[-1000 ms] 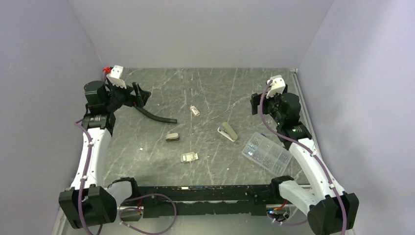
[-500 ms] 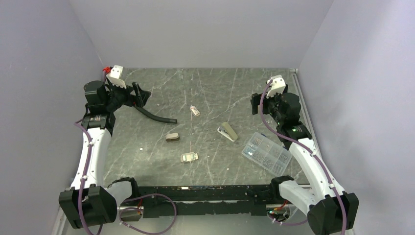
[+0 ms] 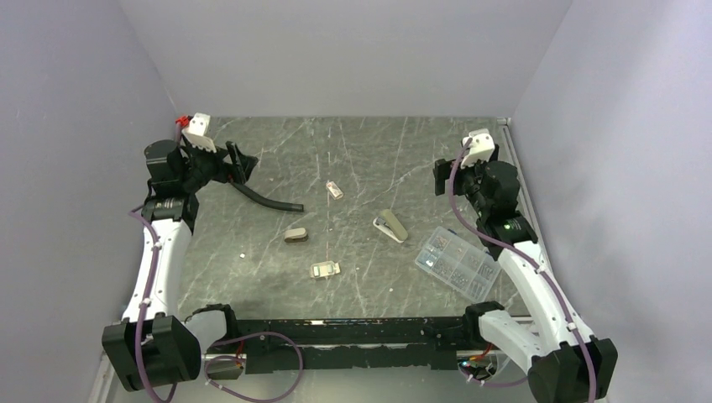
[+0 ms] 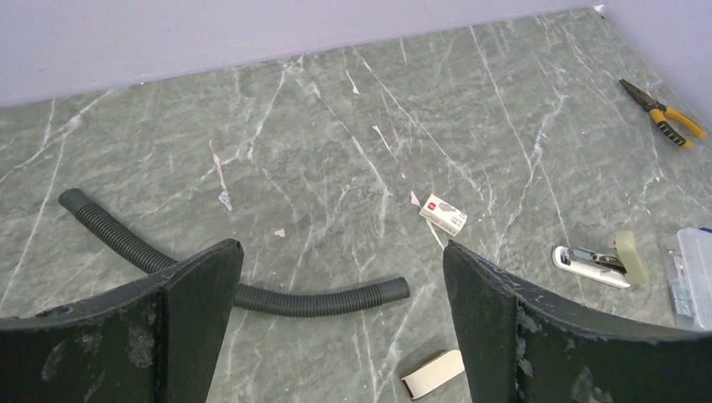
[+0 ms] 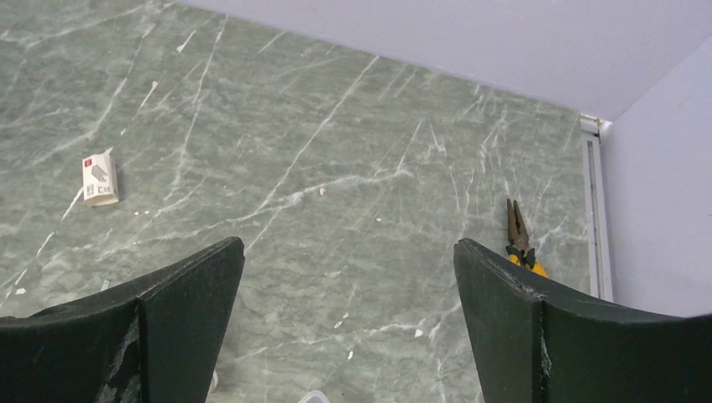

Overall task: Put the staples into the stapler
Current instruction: Reset both arms

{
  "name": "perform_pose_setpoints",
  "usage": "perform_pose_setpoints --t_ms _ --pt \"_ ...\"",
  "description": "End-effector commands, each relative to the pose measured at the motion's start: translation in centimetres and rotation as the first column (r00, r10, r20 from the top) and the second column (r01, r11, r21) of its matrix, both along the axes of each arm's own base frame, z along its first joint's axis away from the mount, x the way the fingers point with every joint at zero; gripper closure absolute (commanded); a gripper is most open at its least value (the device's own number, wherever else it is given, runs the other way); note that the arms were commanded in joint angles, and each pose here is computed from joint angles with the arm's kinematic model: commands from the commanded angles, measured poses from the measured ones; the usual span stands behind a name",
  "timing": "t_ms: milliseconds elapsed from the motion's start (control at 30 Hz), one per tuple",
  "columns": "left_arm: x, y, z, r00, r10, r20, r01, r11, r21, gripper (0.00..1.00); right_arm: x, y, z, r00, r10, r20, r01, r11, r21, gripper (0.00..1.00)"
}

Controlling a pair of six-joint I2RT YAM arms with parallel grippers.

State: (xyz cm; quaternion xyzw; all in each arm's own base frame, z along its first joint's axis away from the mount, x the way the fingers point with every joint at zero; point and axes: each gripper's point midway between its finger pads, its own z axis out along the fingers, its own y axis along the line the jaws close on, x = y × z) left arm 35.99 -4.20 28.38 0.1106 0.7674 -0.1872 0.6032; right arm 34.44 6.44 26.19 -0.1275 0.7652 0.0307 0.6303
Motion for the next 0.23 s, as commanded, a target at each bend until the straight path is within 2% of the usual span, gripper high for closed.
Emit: perform_pose_setpoints --t_ms 0,200 --pt "0.31 -0.45 0.62 0.999 -0.034 0.042 0.035 0.999 -0.022 0.05 0.20 -0.92 2.74 0.994 -0.046 0.095 0.045 0.999 0.006 0.00" --pt "0.14 -0.53 0.65 0.999 -0.038 0.037 0.040 0.998 -0.038 0.05 0.02 -1.30 3.00 0.993 -0.055 0.100 0.055 0.998 0.000 0.00"
